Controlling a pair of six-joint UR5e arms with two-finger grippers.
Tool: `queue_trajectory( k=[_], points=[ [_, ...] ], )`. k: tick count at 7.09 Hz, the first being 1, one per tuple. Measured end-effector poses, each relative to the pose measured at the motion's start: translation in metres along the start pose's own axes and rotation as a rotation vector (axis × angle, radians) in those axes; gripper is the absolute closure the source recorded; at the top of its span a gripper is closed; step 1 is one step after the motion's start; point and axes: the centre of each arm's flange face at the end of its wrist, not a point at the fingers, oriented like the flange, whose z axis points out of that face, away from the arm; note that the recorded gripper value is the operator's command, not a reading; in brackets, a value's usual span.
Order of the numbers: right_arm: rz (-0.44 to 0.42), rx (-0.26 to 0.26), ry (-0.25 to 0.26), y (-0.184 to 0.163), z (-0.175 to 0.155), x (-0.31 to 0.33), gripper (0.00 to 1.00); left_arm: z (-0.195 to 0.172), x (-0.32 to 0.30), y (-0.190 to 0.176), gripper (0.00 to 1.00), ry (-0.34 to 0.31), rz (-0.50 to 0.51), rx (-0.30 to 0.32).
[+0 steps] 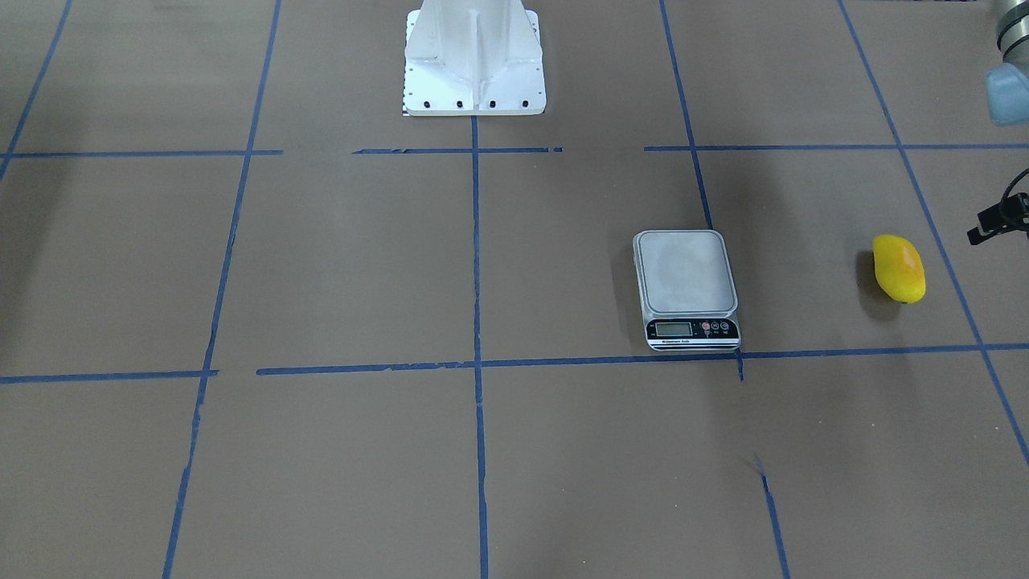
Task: Weigh mango
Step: 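Move the left gripper down over the yellow mango, then close the left gripper on the yellow mango and lift it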
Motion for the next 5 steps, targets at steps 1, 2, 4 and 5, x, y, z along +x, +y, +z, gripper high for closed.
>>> queue_trajectory(
  k=[1, 2, 4, 5],
  points=[
    [0.000, 0.000, 0.000, 0.000, 0.000, 0.000, 0.00, 0.010, 0.008, -0.001, 0.00, 0.007, 0.003, -0.014],
    [0.000, 0.000, 0.000, 0.000, 0.000, 0.000, 0.00, 0.026, 0.014, -0.004, 0.00, 0.011, 0.005, -0.025],
    [0.000, 0.000, 0.000, 0.000, 0.000, 0.000, 0.00, 0.061, 0.022, -0.006, 0.00, 0.020, 0.005, -0.027],
    [0.000, 0.000, 0.000, 0.000, 0.000, 0.000, 0.00, 0.074, 0.027, -0.005, 0.00, 0.022, 0.008, -0.033]
  ],
)
